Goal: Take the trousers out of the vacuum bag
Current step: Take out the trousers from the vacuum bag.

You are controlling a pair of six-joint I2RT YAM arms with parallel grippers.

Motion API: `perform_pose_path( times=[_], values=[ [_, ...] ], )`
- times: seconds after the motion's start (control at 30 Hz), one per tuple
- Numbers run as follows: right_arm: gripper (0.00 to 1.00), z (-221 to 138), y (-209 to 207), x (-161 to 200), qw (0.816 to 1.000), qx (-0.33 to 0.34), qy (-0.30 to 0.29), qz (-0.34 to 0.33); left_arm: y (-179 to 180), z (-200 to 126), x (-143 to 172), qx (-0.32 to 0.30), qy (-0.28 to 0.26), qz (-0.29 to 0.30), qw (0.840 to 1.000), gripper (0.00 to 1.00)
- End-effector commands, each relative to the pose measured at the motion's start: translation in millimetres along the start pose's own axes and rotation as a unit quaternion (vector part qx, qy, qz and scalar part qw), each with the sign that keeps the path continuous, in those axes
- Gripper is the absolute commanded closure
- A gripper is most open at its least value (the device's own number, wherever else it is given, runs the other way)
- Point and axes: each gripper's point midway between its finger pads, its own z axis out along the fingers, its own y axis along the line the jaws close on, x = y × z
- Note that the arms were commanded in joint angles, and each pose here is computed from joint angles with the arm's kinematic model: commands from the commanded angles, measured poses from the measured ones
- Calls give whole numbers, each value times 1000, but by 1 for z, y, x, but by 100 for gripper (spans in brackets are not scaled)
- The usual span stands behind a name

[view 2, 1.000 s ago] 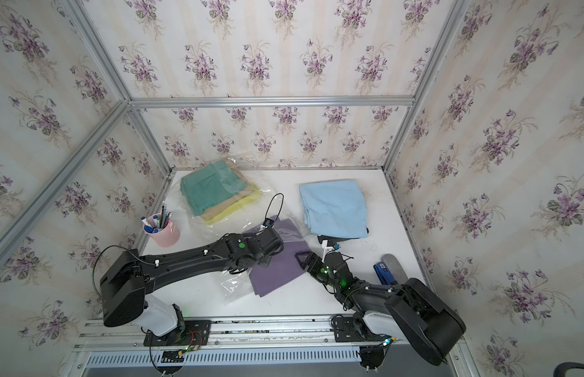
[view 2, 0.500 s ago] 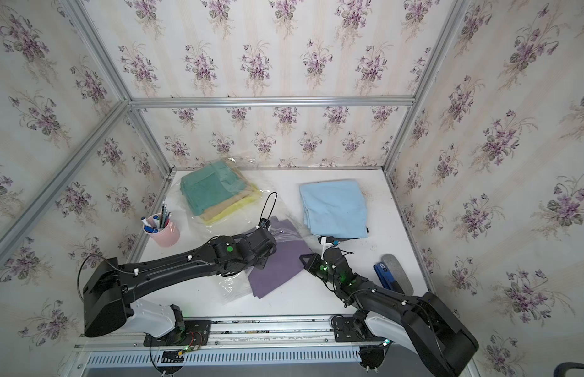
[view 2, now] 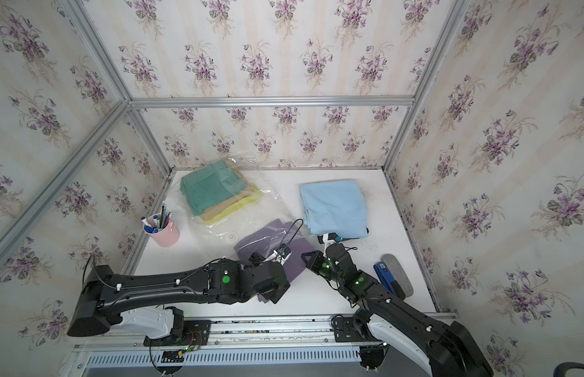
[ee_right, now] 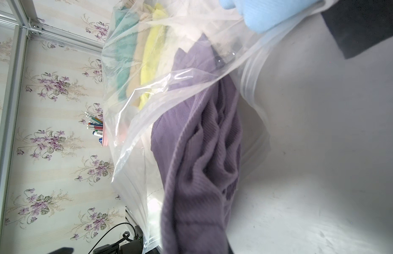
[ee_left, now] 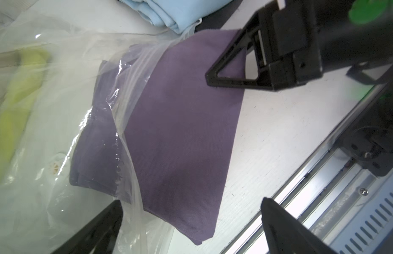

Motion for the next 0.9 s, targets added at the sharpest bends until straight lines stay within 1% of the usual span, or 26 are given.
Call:
perform_pose_path(
  times=[0.0, 0.17, 0.33, 0.53, 0.63, 0.73, 0.77, 0.8, 0.87],
  values=[
    [100, -4, 12, -4, 1000, -5, 2, -8, -5, 10, 9, -28, 6, -4, 1000, 0],
    [100, -9, 26, -10, 1000, -8, 2, -18, -19, 34, 23, -45, 19, -4, 999, 0],
    [100, -11, 30, -12, 1000, -10, -1, -19, -23, 57, 38, -64, 35, -18, 997, 0],
    [100, -12, 29, -13, 1000, -11, -3, -17, -19, 80, 63, -99, 58, -36, 993, 0],
    [100, -12, 27, -14, 1000, -8, -3, -17, -8, 82, 72, -136, 64, -40, 988, 1],
    [100, -12, 26, -13, 1000, -8, -2, -15, 0, 85, 80, -157, 72, -36, 984, 3],
    [100, -11, 25, -13, 1000, -8, -2, -15, 1, 86, 83, -162, 76, -35, 983, 7],
    [100, -11, 24, -13, 1000, -7, -2, -14, 1, 87, 85, -163, 78, -36, 983, 13],
    [100, -11, 22, -12, 1000, -6, -1, -13, 0, 89, 87, -161, 82, -36, 983, 28]
  ],
)
